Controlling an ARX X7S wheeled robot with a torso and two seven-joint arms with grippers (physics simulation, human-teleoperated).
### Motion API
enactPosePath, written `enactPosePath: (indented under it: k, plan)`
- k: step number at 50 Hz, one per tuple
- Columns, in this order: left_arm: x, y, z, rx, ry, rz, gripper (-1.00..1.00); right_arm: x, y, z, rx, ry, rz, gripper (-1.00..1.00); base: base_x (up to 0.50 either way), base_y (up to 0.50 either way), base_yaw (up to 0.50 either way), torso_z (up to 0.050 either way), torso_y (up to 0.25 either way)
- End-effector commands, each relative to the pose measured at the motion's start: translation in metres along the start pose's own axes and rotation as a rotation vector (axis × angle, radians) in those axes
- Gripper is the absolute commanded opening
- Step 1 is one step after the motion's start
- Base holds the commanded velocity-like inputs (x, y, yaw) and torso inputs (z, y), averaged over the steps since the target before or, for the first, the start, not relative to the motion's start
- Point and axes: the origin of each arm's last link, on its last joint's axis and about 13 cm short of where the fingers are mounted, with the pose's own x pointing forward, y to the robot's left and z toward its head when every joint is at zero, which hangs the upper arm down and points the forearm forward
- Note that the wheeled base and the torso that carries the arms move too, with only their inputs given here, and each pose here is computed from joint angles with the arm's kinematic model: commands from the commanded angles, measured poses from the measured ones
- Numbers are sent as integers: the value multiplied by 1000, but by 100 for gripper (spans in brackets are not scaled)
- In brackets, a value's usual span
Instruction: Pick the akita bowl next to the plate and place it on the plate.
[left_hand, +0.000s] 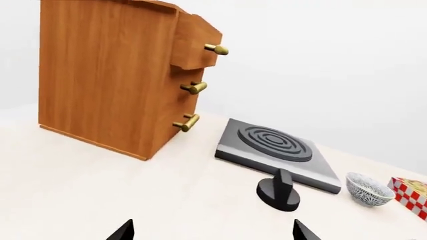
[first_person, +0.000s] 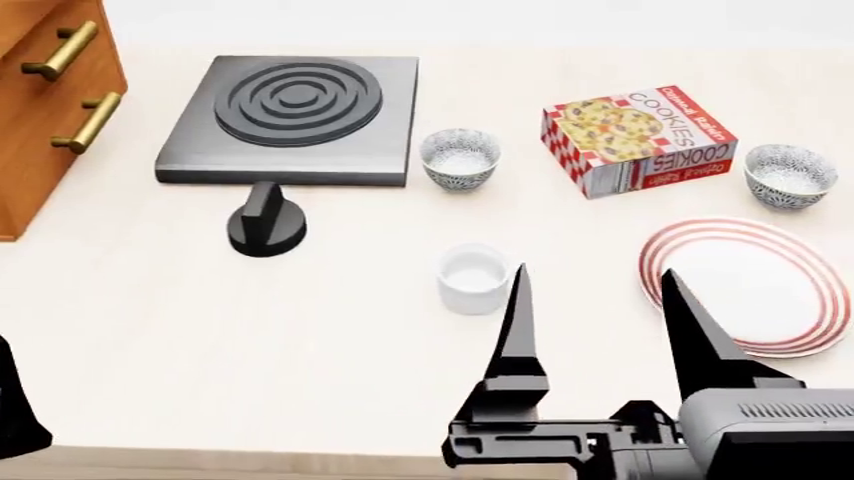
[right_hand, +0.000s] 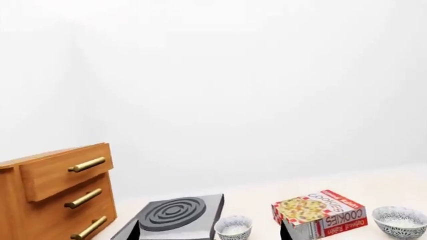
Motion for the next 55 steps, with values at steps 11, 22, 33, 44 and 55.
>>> enactPosePath:
  k: [11, 22, 33, 44, 55]
  plan:
    - [0, 10, -6, -47, -6, 36, 100, -2, -4, 10, -2, -41, 5, 100, 0, -500, 0, 0, 0]
    - [1, 10, -9, -49, -1, 32, 100, -1, -6, 8, -8, -35, 2, 100, 0, -500, 0, 0, 0]
    - [2, 11, -9, -54, 0, 35, 100, -1, -6, 7, -5, -33, 4, 100, 0, -500, 0, 0, 0]
    - [1, 11, -8, -55, -1, 34, 100, -1, -6, 7, -12, -30, 5, 100, 0, -500, 0, 0, 0]
    - [1, 11, -9, -58, 1, 36, 100, -2, -5, 6, -26, -29, 21, 100, 0, -271, 0, 0, 0]
